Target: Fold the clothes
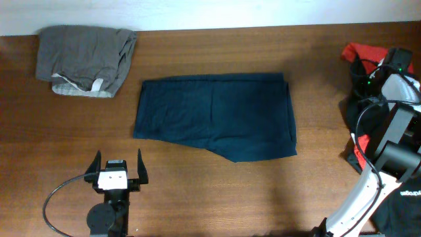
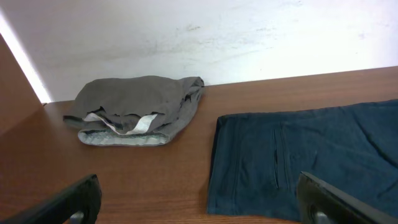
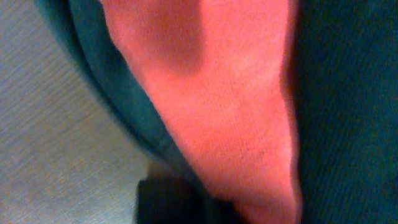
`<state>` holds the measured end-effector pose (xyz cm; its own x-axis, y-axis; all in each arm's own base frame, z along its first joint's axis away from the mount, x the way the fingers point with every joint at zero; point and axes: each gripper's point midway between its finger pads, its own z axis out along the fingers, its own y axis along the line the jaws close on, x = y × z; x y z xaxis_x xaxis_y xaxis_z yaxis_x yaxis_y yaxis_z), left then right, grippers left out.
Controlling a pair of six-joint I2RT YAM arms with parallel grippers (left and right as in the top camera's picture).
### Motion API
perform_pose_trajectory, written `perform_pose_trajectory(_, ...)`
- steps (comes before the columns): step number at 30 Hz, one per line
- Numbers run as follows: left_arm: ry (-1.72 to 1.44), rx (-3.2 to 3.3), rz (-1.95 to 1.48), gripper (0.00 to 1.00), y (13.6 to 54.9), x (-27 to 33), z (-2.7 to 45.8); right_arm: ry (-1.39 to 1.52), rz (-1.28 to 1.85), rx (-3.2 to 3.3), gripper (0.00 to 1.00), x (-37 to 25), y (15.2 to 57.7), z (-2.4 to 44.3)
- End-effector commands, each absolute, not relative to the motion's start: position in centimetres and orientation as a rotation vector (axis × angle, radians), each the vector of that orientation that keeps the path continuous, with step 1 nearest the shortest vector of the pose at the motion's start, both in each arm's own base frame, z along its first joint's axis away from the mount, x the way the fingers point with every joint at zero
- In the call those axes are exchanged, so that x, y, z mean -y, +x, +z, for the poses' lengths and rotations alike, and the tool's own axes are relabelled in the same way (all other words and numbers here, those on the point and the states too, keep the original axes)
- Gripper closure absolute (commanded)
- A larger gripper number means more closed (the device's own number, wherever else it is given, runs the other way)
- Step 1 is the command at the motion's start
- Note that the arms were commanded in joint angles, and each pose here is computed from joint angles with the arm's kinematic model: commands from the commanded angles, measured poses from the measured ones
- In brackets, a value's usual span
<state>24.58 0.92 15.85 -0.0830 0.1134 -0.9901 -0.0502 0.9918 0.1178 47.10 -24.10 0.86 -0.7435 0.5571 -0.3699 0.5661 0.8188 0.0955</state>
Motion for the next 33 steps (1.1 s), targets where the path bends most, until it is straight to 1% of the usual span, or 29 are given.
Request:
perform_pose_trajectory(1,0.068,-1.644,0.135,0.01,24.6,-0.7,15.8,0.684,-0.034,-2.565,0.25,23.6,48.9,7.0)
perform_pose_trajectory(2,0.068,-1.644,0.135,0.01,24.6,-0.7,15.8,0.614,0.033,-2.563,0.01,22.1,49.5,8.5)
perform_pose_trajectory(5,0.068,-1.645,0.135,0.01,24.6,-0.7,15.8,0.457,0.217,-2.549,0.01,17.7,50.5,12.5)
perform_pose_trajectory(8,0.068,-1.644,0.135,0.01,24.6,-0.7,15.8,0.386,0.34,-2.566,0.01,14.3,50.3,14.1)
perform_pose_trajectory(10,0.068,-1.645,0.135,0.01,24.6,-0.7,15.8,0.3,0.407,-2.622,0.01,11.8,49.4,14.0)
perform_pose_trajectory(14,0.069,-1.644,0.134,0.01,24.6,-0.7,15.8,0.077,0.471,-2.806,0.01,7.6,45.9,11.4)
perform_pose_trajectory(18,0.068,-1.645,0.135,0.01,24.6,-0.7,15.8,0.046,0.539,-2.913,0.01,4.9,43.6,8.8)
perform_pose_trajectory(23,0.068,-1.645,0.135,0.01,24.6,-0.7,15.8,-0.099,0.578,-2.978,0.02,2.2,41.5,5.2)
perform_pose_trajectory(25,0.068,-1.645,0.135,0.01,24.6,-0.7,15.8,-0.116,0.592,-2.999,0.01,1.5,40.8,4.3)
perform_pose_trajectory(33,0.068,-1.645,0.135,0.01,24.6,-0.7,15.8,-0.124,0.753,-2.966,0.01,-0.9,39.7,2.2)
